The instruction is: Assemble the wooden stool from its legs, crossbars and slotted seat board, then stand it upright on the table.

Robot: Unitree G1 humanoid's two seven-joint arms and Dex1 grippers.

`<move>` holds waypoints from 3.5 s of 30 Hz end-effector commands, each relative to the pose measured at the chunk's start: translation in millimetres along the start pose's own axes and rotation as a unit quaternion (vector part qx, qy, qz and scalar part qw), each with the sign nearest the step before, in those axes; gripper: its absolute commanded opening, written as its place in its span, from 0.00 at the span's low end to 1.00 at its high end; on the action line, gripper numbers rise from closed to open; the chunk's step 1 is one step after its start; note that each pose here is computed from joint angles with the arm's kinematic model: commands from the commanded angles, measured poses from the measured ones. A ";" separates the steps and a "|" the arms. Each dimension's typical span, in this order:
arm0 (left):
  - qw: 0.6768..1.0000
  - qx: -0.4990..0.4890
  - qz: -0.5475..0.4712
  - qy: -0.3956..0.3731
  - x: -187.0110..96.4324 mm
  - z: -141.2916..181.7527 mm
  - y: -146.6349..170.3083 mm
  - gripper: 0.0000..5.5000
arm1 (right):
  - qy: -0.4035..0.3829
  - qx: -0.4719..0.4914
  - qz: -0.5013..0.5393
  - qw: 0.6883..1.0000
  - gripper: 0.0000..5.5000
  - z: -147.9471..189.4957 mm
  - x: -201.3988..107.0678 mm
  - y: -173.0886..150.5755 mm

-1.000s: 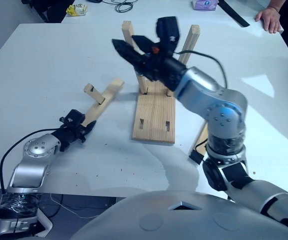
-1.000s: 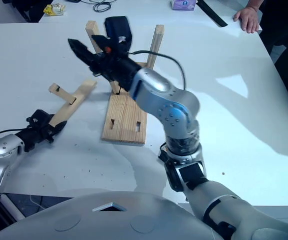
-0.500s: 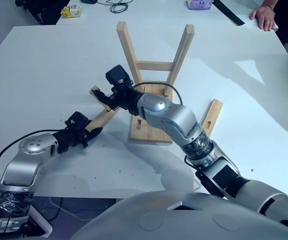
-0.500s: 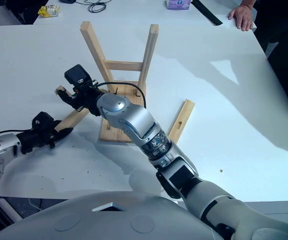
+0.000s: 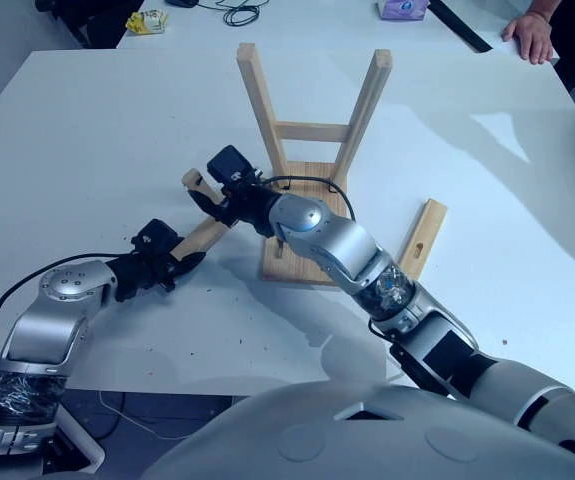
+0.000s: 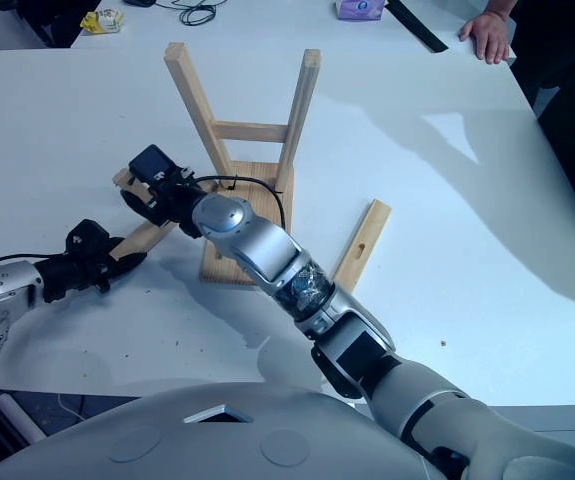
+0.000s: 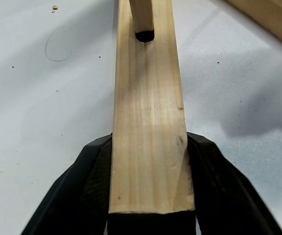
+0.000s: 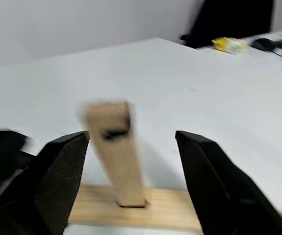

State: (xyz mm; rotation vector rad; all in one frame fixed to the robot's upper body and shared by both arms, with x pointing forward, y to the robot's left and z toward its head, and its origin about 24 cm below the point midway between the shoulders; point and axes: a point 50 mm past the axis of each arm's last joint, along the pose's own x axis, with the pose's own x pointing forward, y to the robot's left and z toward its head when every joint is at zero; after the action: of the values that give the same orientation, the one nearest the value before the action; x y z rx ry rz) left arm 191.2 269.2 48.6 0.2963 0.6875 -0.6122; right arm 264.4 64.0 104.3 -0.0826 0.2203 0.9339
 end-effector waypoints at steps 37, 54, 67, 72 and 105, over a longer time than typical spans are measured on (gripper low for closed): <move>0.982 0.015 -0.091 0.164 -0.1 -79.6 -29.8 0.37 | -0.242 0.041 0.045 0.968 0.59 85.4 19.3 39.4; 0.984 -0.060 -0.075 0.153 21.8 -122.6 -56.6 0.37 | -0.317 0.010 0.065 0.946 0.59 132.4 23.3 58.1; 0.980 -0.026 -0.058 0.188 30.1 -146.7 -17.2 0.37 | -0.417 0.052 0.125 0.899 0.59 163.9 -22.8 60.6; 0.979 -0.020 -0.081 0.186 32.4 -140.0 -13.7 0.37 | -0.463 0.078 0.087 0.879 0.59 176.5 -29.9 42.7; 0.961 -0.032 -0.206 0.183 -53.0 -185.5 -19.3 0.37 | -0.288 0.028 0.096 0.952 0.59 100.7 14.0 68.3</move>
State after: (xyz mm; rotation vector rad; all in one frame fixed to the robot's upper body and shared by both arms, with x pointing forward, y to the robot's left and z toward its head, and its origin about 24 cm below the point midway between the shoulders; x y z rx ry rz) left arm 193.4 366.8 35.0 0.5349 0.4432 -0.6756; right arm 277.4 66.4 128.4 0.0761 -0.1343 0.9211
